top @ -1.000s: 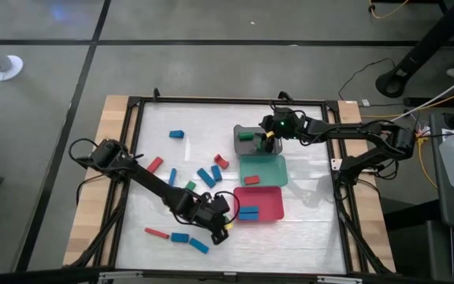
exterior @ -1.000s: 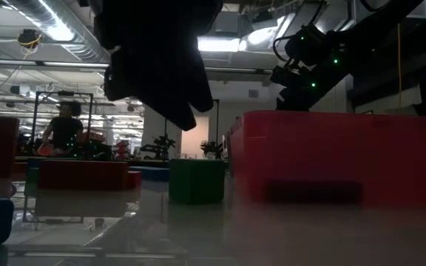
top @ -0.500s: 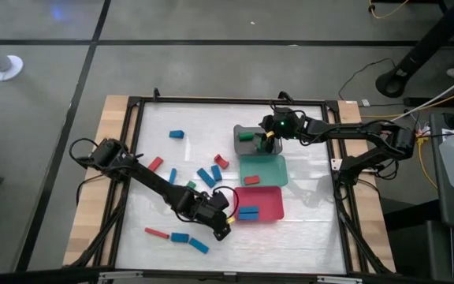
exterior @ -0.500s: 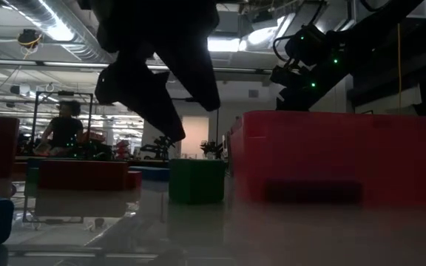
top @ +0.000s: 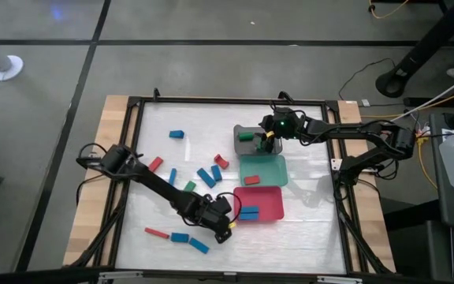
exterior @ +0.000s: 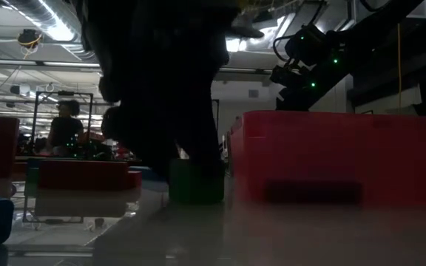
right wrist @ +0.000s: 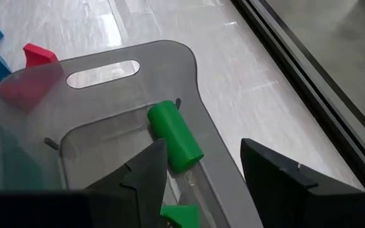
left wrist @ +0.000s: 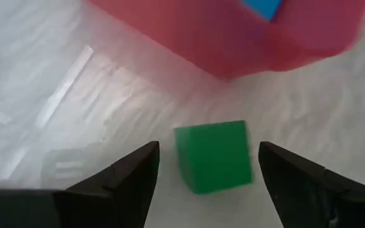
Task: Sort blocks
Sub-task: Put the green block into the black bin
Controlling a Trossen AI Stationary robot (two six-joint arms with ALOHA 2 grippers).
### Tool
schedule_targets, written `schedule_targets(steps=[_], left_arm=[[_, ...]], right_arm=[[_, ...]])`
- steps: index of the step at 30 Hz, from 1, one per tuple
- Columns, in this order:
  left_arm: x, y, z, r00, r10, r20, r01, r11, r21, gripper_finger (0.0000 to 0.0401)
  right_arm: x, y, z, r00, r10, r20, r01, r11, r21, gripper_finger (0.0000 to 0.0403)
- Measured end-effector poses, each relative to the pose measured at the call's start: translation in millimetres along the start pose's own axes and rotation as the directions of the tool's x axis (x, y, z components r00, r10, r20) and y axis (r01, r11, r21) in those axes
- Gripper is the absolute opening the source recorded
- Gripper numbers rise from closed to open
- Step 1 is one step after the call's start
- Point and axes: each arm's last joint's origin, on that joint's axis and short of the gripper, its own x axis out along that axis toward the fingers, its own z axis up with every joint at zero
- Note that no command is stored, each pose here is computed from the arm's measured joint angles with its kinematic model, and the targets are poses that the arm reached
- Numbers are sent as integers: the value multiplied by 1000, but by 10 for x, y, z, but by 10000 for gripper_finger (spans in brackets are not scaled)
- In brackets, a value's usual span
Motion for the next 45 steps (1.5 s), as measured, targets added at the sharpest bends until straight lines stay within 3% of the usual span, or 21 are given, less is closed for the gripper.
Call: schedule_targets(steps=[6, 11, 13, 19, 27, 31, 36, 39, 41, 45], left_arm=[[61, 18, -27, 1000, 25, -6, -25, 1000, -6, 234], [25, 23, -18, 1000, 21, -14, -21, 1000, -3, 151], [-9, 15, 7, 1000, -1, -20, 1, 1000, -13, 116], [-189, 28, 170, 991, -110, -76, 102, 990, -99, 114], [-764, 116, 537, 975, -221, 22, 222, 974, -41, 114], [-1174, 224, 740, 954, -278, 113, 279, 960, 10, 114], [-1653, 459, 937, 930, -303, 208, 292, 953, 84, 114], [-1900, 646, 1036, 920, -293, 260, 274, 956, 108, 114], [-2004, 769, 1078, 923, -267, 277, 247, 963, 108, 114], [-2098, 939, 1150, 925, -271, 266, 248, 962, 118, 114]], right_arm=[[0, 1, 0, 1000, 2, -1, -2, 1000, 0, 199], [-62, -30, 204, 999, 15, -45, -15, 1000, 0, 199], [-117, -43, 325, 996, 48, -78, -48, 999, 2, 199], [-329, -60, 723, 971, 228, -71, -228, 974, 16, 199], [-487, -36, 1019, 883, 466, 58, -466, 885, -13, 199], [-512, 0, 1034, 801, 593, 86, -593, 805, -31, 199], [-548, 203, 1090, 703, 703, 106, -688, 711, -145, 199], [-586, 417, 1182, 659, 738, 147, -695, 671, -258, 199], [-619, 570, 1253, 654, 733, 186, -656, 672, -344, 199], [-693, 832, 1394, 715, 626, 310, -461, 757, -463, 199]])
